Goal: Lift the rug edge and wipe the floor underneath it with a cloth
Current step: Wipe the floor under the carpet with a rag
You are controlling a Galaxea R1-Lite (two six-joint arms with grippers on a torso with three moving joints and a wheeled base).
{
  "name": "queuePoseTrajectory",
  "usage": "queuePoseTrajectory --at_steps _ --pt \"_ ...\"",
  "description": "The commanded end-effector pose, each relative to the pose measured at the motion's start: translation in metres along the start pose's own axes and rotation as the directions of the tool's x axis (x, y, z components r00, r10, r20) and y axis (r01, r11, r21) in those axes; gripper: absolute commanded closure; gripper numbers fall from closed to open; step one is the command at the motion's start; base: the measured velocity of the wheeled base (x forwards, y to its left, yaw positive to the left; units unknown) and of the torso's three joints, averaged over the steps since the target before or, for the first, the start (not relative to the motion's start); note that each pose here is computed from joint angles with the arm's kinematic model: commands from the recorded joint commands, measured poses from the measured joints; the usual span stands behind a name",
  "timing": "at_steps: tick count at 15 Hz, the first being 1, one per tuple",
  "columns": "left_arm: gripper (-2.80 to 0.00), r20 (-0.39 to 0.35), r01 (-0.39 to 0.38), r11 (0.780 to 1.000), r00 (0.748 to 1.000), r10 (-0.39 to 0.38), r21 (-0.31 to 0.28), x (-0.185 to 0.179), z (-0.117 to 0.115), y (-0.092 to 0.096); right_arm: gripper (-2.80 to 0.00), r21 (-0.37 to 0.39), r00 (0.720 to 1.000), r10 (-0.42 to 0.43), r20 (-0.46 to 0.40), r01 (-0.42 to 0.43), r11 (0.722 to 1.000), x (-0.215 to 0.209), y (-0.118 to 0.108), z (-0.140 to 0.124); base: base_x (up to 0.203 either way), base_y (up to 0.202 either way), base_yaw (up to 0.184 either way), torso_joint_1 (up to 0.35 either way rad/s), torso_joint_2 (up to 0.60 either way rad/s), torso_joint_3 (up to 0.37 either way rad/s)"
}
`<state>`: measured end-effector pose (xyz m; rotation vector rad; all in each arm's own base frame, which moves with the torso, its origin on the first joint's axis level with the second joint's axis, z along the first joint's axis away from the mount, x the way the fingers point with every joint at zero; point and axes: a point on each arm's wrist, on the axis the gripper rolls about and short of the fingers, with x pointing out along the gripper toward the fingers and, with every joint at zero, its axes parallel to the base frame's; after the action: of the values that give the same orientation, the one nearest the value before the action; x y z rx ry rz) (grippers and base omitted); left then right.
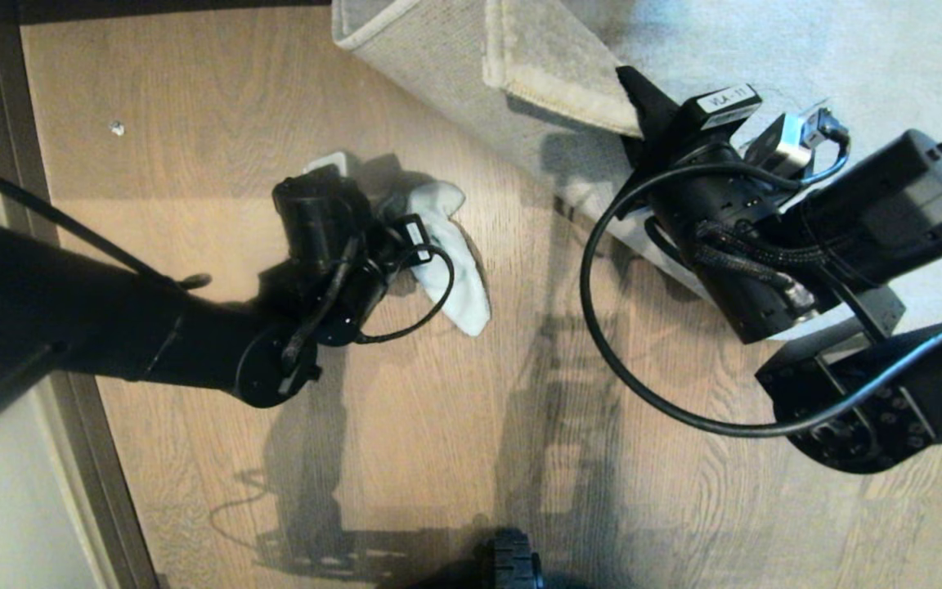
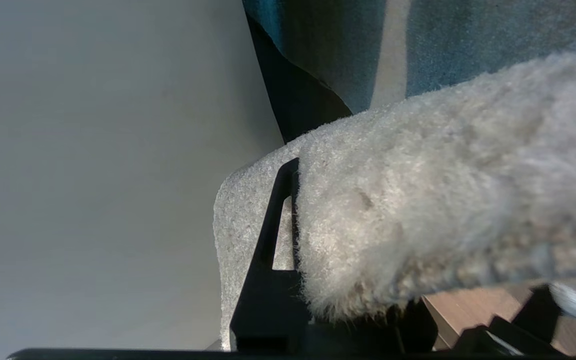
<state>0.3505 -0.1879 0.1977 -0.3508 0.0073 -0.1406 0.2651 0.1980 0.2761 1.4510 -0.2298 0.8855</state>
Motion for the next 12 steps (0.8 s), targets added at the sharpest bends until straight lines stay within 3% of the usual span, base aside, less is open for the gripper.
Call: queuePoseTrajectory --at_steps 1,6,12 --pt "0.00 0.023 -0.036 0.999 0.999 0.036 -0.005 0.004 0.008 0.013 0.00 0.013 0.999 0.039 0.011 -0.039 0.999 0.001 0.001 0.000 0.000 0.000 0.000 0.000 0.00 0.000" --pt "0.00 0.074 -0.117 0.993 0.990 0.118 -0.014 0.014 0.026 0.045 0.00 0.010 0.999 0.033 0.010 -0.033 0.999 0.000 -0.001 0.000 0.000 0.000 0.000 0.000 0.00 0.000" --pt "0.00 0.146 -0.235 0.971 0.960 0.238 -0.037 0.013 0.057 0.093 0.00 0.009 1.000 0.027 0.010 -0.027 1.000 0.000 -0.004 0.001 0.000 0.000 0.000 0.000 0.00 0.000"
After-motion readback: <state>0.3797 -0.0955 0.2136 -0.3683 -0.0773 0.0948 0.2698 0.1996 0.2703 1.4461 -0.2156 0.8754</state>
